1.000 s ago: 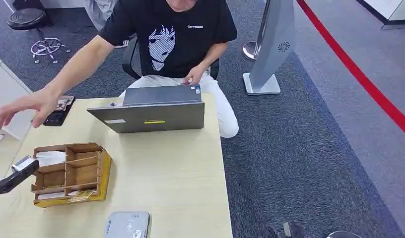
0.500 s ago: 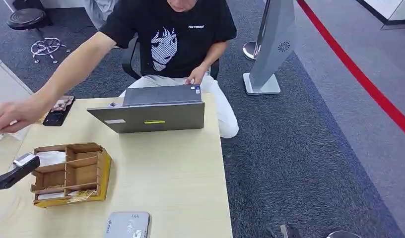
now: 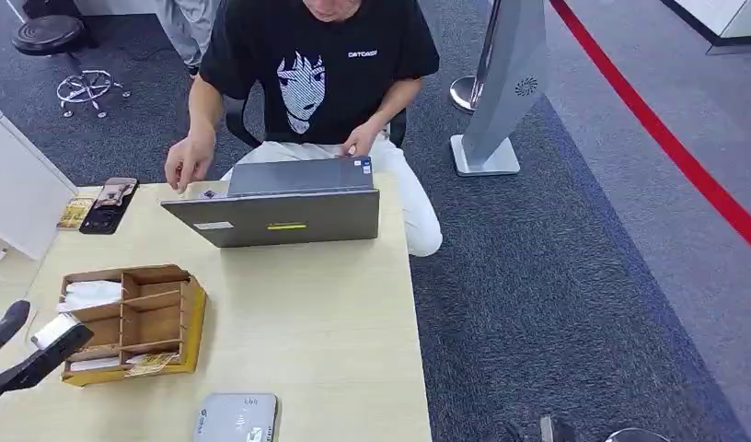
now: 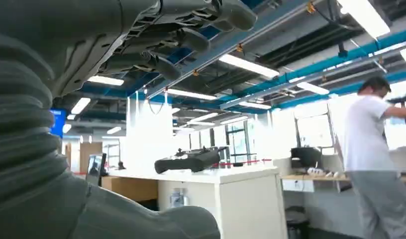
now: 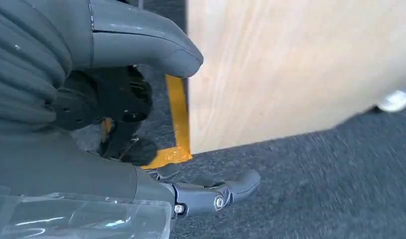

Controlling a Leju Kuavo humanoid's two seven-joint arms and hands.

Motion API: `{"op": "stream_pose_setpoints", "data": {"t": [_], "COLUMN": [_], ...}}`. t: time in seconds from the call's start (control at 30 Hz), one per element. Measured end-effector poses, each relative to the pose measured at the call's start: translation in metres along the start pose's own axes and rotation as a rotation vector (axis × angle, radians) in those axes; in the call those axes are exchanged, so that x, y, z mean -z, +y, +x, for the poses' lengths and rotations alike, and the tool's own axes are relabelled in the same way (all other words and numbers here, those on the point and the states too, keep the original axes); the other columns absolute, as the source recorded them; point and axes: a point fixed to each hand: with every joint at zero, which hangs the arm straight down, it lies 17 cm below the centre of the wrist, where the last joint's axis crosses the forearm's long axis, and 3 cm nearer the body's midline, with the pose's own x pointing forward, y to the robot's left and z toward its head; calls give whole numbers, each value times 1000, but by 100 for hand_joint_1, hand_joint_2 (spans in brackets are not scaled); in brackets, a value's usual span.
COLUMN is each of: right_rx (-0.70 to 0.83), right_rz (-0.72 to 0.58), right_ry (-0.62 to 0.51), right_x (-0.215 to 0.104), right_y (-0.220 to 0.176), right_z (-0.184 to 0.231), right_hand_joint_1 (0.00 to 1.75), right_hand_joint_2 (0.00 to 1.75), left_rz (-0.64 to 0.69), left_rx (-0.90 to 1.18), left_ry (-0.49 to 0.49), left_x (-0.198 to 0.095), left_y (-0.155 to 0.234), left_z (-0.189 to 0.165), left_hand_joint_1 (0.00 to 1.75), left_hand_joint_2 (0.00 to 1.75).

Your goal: Pass the card to the sensor for recognition and then transmit it.

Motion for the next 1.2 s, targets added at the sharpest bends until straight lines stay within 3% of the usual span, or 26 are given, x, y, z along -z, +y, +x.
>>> {"op": "stream_pose_setpoints", "data": {"t": [0.23,0.4,0.47,0.5,0.53,0.8,0.97,1.07,1.2], "right_rx": [53,84,102,109,113,157,178,179,161], "right_rz": [-58,-85,-86,-86,-86,-88,-98,-89,-35], "right_ry": [-33,-39,-45,-48,-48,-83,-101,-105,-104], "right_x": [-3,-14,-16,-18,-19,-23,-23,-22,-17], "right_y": [-11,-17,-18,-18,-18,-22,-24,-23,-10], "right_z": [12,14,17,18,18,29,36,38,43], "right_hand_joint_1": [0,0,3,175,175,175,175,175,175], "right_hand_joint_2": [175,175,175,175,175,175,175,175,175], "left_rz": [167,247,260,264,262,309,326,329,253], "left_rx": [-318,-502,-558,-576,-593,-890,-1010,-1077,-1177], "left_ry": [-13,11,98,152,201,584,774,959,1271], "left_x": [-43,-75,-91,-101,-110,-188,-228,-261,-324], "left_y": [47,68,66,63,60,12,-29,-65,-145], "left_z": [37,37,19,8,-2,-69,-90,-106,-106], "left_hand_joint_1": [0,0,42,162,175,175,175,175,175], "left_hand_joint_2": [175,175,175,175,175,175,175,175,175]}}
